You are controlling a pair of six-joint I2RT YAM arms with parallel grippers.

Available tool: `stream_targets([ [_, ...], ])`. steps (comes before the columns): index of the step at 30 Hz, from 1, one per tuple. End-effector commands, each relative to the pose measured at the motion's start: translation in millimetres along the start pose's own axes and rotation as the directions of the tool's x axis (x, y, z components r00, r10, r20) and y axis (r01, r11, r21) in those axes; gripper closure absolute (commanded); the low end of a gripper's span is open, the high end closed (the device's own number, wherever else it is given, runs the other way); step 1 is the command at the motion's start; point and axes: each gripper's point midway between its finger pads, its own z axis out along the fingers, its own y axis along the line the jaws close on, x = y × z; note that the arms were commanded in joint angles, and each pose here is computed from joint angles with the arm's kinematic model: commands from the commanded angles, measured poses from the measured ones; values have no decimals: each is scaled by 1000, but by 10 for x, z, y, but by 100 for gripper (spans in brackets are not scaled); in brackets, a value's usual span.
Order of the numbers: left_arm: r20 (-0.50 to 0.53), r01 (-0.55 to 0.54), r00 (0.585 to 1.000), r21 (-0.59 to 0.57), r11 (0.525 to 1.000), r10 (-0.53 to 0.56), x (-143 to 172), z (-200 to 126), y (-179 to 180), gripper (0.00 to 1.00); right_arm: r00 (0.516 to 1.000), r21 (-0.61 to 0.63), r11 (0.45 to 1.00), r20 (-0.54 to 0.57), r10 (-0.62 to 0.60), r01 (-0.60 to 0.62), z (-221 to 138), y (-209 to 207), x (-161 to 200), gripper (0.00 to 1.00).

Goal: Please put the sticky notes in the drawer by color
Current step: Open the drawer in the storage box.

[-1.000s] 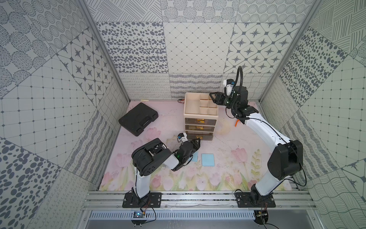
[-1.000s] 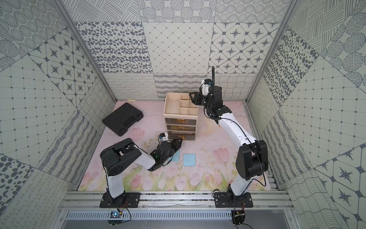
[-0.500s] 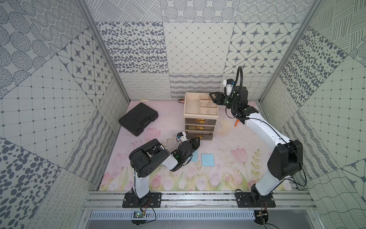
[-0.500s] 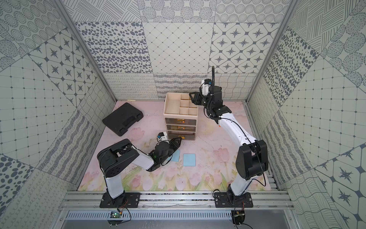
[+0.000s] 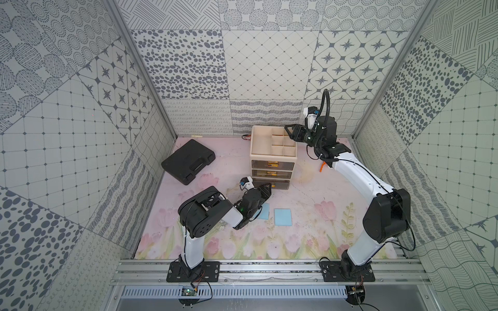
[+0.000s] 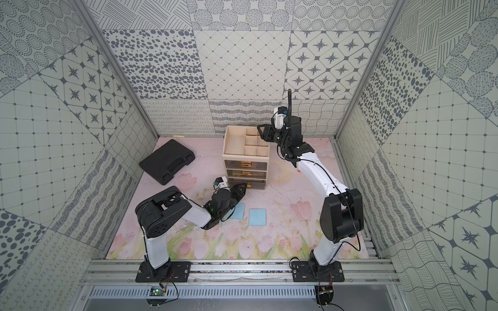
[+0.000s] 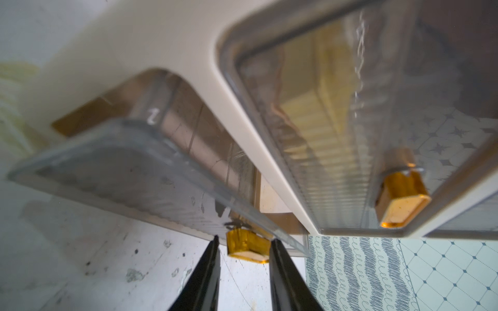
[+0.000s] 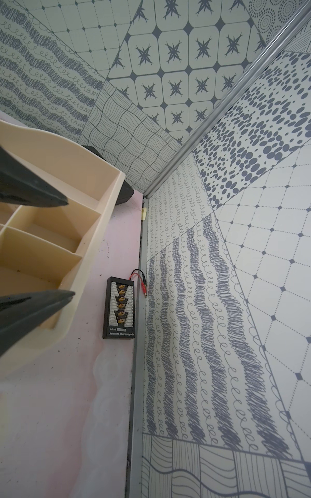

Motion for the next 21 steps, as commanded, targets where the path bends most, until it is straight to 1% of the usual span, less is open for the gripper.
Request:
stream_targets([
  [1,25,2,1000,59,998,-3,-89,48,-142,67,994,16,999,-102,40,-38,113,-139,343,48],
  [5,28,5,1000,51,999,-7,-93,53,-108,70,994,4,999,-101,42,-42,115,-130,362,47],
  [8,27,10,1000,50,999,-11,-96,58,-102,73,994,-4,999,-101,45,-45,118,-120,370,47],
  [11,33,13,999,56,998,-15,-118,60,-107,75,994,-14,999,-98,46,-47,120,-109,376,47],
  [18,20,29,999,71,997,-31,-103,65,-135,81,994,-15,999,-96,50,-52,128,-115,390,47],
  [21,18,30,999,71,997,-31,-103,66,-129,87,994,-15,998,-98,51,-53,132,-122,396,47],
])
